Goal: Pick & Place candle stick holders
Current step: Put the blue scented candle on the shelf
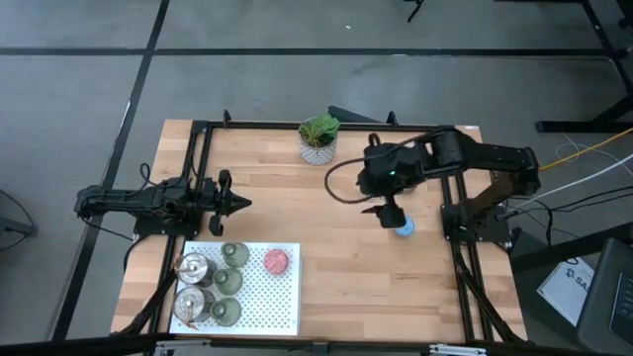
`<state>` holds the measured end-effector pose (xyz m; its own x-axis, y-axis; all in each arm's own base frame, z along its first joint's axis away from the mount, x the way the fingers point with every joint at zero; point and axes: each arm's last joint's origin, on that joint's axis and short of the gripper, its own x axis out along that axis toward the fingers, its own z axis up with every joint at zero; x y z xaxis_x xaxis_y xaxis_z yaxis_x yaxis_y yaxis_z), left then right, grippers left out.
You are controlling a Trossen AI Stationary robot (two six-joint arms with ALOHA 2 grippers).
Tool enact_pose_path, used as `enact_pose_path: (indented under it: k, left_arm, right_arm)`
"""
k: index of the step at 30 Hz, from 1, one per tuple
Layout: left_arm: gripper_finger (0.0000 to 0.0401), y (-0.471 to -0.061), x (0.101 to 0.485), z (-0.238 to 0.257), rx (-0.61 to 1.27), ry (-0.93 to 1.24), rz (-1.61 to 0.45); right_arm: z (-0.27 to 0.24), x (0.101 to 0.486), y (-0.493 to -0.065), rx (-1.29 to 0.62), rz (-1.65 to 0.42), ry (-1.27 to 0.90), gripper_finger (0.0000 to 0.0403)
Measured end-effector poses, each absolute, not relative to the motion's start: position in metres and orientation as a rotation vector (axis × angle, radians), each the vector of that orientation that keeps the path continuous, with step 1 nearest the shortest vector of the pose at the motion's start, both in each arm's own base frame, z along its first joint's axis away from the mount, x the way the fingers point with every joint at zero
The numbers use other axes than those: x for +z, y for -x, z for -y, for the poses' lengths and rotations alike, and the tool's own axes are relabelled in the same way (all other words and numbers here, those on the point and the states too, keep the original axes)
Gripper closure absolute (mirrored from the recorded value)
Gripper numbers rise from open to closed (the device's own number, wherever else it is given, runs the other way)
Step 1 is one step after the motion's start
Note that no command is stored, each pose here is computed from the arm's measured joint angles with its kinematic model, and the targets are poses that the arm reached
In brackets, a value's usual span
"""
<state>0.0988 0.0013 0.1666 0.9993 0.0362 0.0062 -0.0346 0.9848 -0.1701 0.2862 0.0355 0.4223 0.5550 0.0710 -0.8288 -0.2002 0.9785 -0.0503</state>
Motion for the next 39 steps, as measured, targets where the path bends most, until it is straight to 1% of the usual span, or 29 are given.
enact_pose_path:
  k: [4, 8, 12, 17, 21, 26, 31, 35, 39]
  left_arm:
    - [0.0395, -0.099, 0.167, -0.001, 0.035, 0.171, 0.012]
    - [0.0395, -0.099, 0.167, -0.001, 0.035, 0.171, 0.011]
    - [0.0395, -0.099, 0.167, -0.001, 0.035, 0.171, 0.011]
    - [0.0395, -0.099, 0.167, -0.001, 0.035, 0.171, 0.012]
    - [0.0395, -0.099, 0.167, -0.001, 0.035, 0.17, 0.011]
    - [0.0395, -0.099, 0.167, -0.001, 0.035, 0.171, 0.012]
    - [0.0395, -0.099, 0.167, -0.001, 0.035, 0.171, 0.012]
    - [0.0395, -0.099, 0.167, -0.001, 0.035, 0.171, 0.011]
    - [0.0395, -0.099, 0.167, -0.001, 0.035, 0.171, 0.012]
  right_arm:
    - [-0.03, 0.418, -0.274, 0.15, -0.988, 0.139, 0.0064]
    - [-0.025, 0.4, -0.261, 0.122, -1.041, 0.106, 0.0064]
    - [-0.02, 0.369, -0.25, 0.067, -1.102, 0.037, 0.0064]
    - [-0.014, 0.321, -0.237, -0.019, -1.186, -0.069, 0.0064]
    - [-0.013, 0.282, -0.23, -0.09, -1.275, -0.114, 0.0064]
    - [-0.015, 0.243, -0.22, -0.144, -1.383, -0.162, 0.0064]
    - [-0.023, 0.214, -0.208, -0.163, -1.468, -0.209, 0.0064]
    - [-0.03, 0.199, -0.203, -0.137, -1.47, -0.25, 0.0064]
    - [-0.033, 0.186, -0.196, -0.208, -1.494, -0.245, 0.0064]
